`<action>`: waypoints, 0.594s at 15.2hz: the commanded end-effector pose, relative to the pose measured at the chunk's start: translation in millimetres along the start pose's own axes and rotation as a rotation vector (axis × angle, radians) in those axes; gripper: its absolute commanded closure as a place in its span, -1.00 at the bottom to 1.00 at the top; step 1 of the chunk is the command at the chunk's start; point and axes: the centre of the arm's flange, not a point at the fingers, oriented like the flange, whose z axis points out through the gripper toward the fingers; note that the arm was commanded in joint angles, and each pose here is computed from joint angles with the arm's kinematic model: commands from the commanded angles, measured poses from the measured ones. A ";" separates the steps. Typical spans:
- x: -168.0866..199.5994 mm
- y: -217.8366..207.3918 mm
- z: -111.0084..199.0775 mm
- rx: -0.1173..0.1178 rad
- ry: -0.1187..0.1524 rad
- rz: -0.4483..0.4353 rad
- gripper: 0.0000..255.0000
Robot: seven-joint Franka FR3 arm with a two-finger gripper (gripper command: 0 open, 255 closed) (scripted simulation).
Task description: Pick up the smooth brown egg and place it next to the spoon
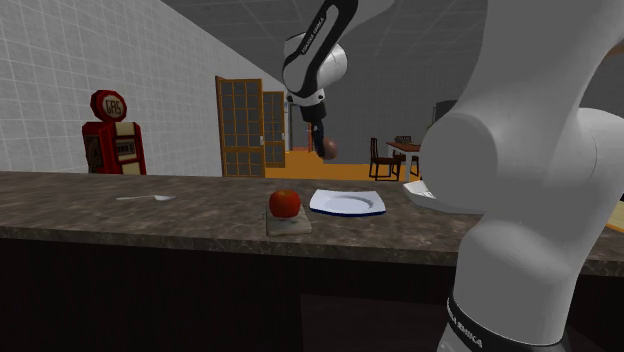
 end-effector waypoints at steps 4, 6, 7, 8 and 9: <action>8.1 5.0 -22.9 0.000 0.000 0.000 1.00; 33.0 0.2 -30.4 0.000 0.000 0.000 1.00; 45.4 -2.3 -34.1 0.000 0.000 0.000 1.00; 57.8 -4.7 -37.9 0.000 0.000 0.000 1.00; 70.2 -7.2 -41.6 0.000 0.000 0.000 1.00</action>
